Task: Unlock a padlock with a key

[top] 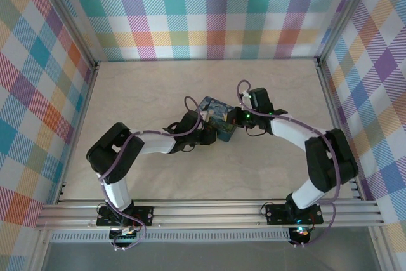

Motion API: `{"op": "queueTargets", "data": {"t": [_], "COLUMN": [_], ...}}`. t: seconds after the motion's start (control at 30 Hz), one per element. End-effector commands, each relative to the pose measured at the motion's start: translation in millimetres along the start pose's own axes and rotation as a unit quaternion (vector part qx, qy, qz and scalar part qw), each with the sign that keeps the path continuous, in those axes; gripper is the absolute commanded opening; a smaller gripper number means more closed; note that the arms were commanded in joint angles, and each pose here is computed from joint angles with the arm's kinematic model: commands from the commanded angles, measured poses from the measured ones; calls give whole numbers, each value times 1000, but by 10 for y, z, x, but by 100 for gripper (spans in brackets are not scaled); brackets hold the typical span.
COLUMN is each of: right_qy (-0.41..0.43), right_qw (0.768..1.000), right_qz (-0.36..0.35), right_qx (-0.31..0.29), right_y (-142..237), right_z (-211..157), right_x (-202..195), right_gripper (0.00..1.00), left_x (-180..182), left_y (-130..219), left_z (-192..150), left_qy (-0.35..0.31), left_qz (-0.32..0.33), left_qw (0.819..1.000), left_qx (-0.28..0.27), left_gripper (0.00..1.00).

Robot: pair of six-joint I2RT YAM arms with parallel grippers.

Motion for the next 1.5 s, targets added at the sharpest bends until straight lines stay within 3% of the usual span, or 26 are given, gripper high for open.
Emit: {"op": "queueTargets", "data": {"t": [0.0, 0.5, 0.87, 1.47], "right_qy": [55, 143, 174, 172], "right_qw": [998, 982, 976, 981], "right_qz": [-3, 38, 49, 46], "right_qx": [-40, -117, -119, -81], "right_y": [232, 631, 482, 111], "right_z": [25, -611, -971, -1156], "right_x": [108, 42, -13, -59], "right_gripper": [0, 0, 0, 0], "left_x": [-267, -539, -610, -613], "left_y": [162, 353, 407, 393], "left_z": [102, 263, 334, 359], "left_qy": [28, 137, 167, 175], "left_qz": [-44, -79, -85, -83], "left_qw": [999, 986, 980, 979], "left_qx": [10, 57, 65, 64], "left_gripper": [23, 17, 15, 14]}}
Point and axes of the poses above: each hand's point on the last joint's axis, 136 mm out from that joint toward the fingers, its own y axis back along the fingers, its own x axis along the line the jaws close on, z = x × y, the point moved 8 cm from there along y, back along the fingers
